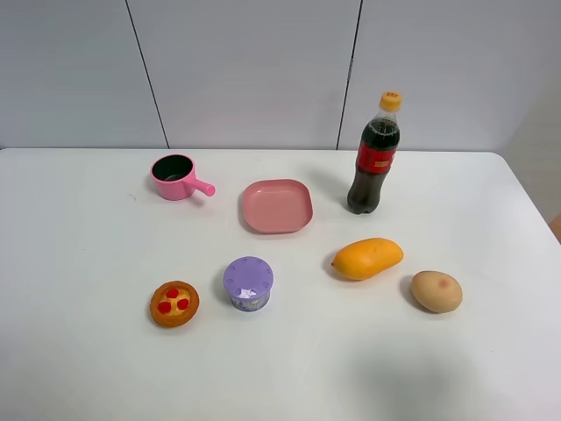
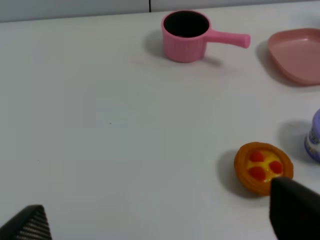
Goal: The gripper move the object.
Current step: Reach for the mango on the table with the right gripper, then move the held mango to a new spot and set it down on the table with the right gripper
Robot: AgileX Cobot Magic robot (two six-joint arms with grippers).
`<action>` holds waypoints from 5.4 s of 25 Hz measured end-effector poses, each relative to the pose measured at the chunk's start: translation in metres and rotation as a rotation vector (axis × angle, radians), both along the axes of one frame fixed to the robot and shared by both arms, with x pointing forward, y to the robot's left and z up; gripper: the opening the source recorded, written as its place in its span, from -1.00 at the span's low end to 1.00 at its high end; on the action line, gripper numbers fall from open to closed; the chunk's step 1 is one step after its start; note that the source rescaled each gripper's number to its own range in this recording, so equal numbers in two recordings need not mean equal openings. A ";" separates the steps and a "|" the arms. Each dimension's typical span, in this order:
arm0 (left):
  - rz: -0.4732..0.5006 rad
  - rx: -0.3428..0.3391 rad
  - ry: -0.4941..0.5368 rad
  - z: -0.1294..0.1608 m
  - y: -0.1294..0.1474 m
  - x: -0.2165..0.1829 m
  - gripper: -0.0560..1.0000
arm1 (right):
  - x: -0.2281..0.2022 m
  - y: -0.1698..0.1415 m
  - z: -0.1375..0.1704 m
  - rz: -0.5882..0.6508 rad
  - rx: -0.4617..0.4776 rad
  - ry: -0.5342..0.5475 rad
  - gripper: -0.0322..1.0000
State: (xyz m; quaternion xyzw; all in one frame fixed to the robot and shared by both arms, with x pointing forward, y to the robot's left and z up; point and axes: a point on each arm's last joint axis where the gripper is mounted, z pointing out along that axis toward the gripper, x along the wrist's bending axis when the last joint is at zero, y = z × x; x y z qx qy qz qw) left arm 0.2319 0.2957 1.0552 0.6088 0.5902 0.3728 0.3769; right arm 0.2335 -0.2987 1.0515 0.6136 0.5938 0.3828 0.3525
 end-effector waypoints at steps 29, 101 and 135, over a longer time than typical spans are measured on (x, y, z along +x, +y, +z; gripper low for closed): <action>-0.001 -0.001 0.000 0.000 0.000 0.000 1.00 | 0.118 0.012 0.123 0.275 -0.210 0.280 0.82; -0.001 -0.001 0.000 0.000 0.000 0.000 1.00 | 0.342 0.158 -0.168 1.269 -0.842 0.939 0.68; 0.000 0.000 0.000 0.000 0.000 0.000 1.00 | 0.323 0.313 0.023 0.922 -0.493 0.515 -0.89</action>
